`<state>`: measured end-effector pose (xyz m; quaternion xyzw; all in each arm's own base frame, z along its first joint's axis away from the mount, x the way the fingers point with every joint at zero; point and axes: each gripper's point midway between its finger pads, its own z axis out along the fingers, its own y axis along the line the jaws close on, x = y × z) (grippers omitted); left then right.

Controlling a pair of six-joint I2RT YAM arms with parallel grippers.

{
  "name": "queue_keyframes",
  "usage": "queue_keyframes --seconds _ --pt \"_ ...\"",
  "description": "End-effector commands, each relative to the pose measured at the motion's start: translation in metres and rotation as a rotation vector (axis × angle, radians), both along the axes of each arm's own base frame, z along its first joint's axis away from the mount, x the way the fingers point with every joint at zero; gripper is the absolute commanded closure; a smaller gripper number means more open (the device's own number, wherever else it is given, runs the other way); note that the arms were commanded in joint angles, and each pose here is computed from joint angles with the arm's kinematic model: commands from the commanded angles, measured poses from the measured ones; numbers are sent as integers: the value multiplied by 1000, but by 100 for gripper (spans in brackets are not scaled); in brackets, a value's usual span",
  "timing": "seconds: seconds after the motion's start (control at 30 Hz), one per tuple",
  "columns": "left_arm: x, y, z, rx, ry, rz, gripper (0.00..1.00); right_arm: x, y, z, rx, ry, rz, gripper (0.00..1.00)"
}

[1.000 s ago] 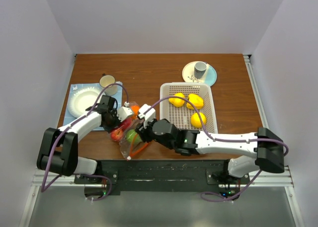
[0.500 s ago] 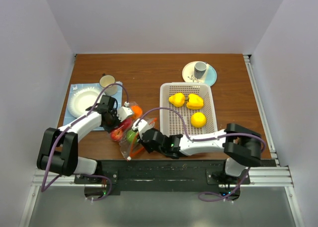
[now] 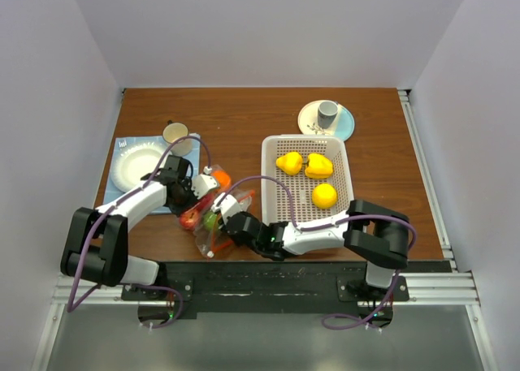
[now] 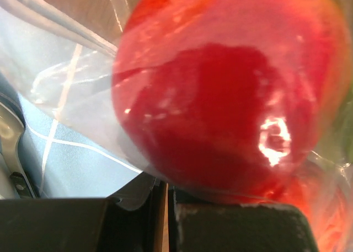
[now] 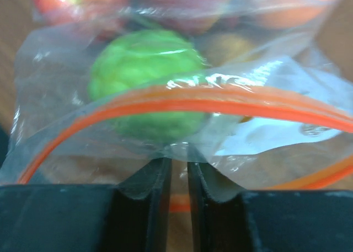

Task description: Open the zip-top bag and remove the fake food

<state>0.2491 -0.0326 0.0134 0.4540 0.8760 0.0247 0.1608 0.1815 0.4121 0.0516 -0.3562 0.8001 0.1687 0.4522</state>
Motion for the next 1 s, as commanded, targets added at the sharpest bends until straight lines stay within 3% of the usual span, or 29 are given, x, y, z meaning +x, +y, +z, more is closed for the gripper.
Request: queue_keyframes --seconds 0.0,0.1,0.17,0.27,0.6,0.97 --pt "-13 17 -20 78 63 19 92 33 -4 54 91 -178 -152 76" --pt "-13 16 -21 75 68 19 92 33 3 64 109 -198 -117 65" --pt "-12 15 -20 72 69 21 92 26 17 63 123 -170 -54 43" --pt "-11 15 -19 69 65 21 92 17 36 58 140 -127 19 32" --pt "-13 15 -20 68 67 20 92 -1 72 43 169 -28 148 26" --pt "-15 13 -20 56 74 18 92 -1 86 14 129 21 134 26"
